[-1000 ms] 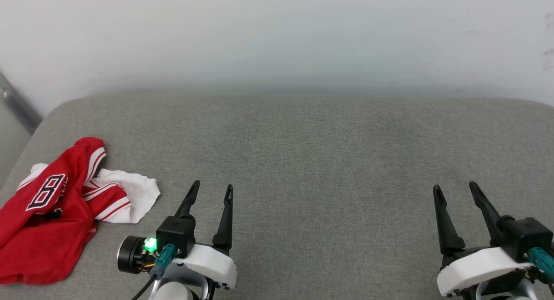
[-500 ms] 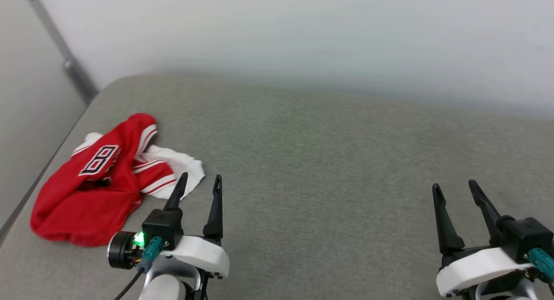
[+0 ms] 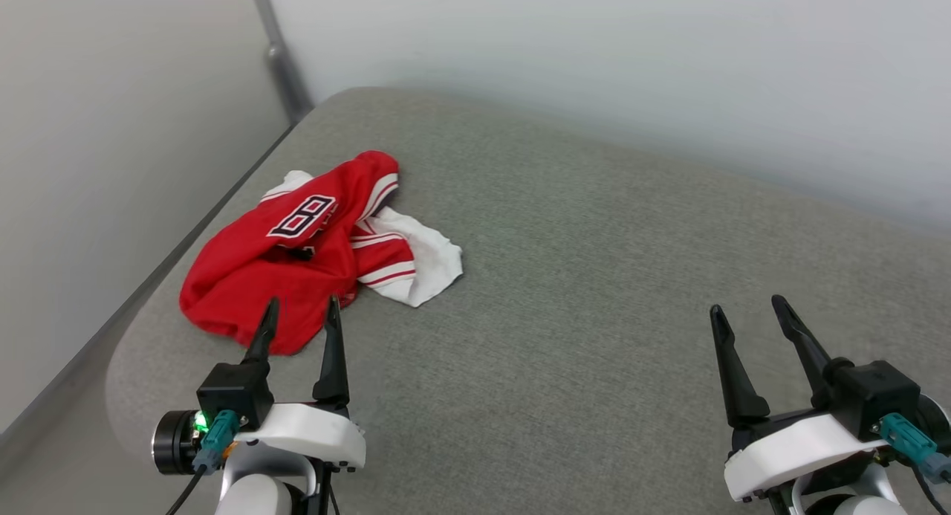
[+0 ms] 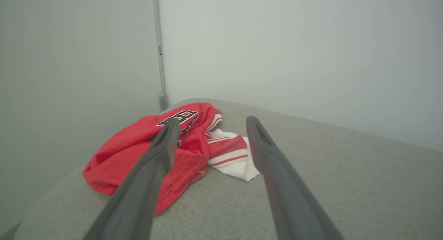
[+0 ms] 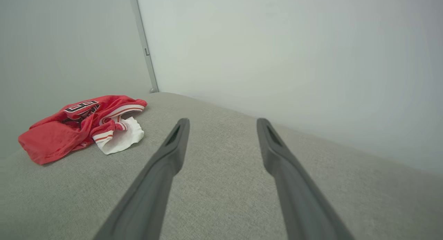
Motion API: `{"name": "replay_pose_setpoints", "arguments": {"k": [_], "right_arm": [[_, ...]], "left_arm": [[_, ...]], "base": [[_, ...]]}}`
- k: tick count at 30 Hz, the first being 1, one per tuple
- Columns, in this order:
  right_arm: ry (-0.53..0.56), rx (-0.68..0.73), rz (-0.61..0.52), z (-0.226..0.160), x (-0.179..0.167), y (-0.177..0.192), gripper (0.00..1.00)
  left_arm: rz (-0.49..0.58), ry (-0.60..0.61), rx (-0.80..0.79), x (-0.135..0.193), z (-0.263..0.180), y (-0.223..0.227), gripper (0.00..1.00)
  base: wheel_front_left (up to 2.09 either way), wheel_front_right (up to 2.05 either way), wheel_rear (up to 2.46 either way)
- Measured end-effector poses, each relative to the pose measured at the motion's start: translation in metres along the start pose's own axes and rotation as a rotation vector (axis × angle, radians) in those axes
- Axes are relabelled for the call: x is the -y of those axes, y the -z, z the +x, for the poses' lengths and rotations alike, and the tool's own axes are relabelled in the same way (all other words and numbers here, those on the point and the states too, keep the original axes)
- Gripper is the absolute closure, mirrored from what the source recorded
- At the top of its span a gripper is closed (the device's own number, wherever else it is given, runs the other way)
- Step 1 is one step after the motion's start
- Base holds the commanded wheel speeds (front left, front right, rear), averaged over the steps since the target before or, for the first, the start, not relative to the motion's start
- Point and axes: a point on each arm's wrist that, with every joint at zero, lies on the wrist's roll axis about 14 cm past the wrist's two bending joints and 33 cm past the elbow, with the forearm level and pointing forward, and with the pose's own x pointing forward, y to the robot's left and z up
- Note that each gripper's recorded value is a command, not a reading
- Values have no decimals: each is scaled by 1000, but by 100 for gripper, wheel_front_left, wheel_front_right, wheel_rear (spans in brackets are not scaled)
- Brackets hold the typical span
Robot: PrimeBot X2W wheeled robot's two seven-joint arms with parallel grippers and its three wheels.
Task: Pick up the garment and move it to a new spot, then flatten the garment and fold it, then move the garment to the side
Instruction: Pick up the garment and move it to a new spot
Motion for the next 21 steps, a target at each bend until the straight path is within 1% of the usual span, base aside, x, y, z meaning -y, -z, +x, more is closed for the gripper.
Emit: {"name": "replay_pose_setpoints", "arguments": {"k": [6,13,17,18,21], "right_arm": [[-46,3,19,11,-14,2,0],[-46,1,24,14,-13,4,0],[-34,-7,19,15,-7,7,0],[-30,-9,22,16,-5,8,0],[-7,-15,21,16,4,10,0]], "left_arm": [[1,-52,-9,-18,-8,2,0],[-5,-38,-8,-14,-2,1,0],[-20,8,8,-3,18,-4,0],[-30,23,13,0,26,-6,0],[-9,78,38,6,60,-23,0]], "base": [[0,0,0],[0,0,0],[0,0,0],[0,0,0],[0,0,0]]}}
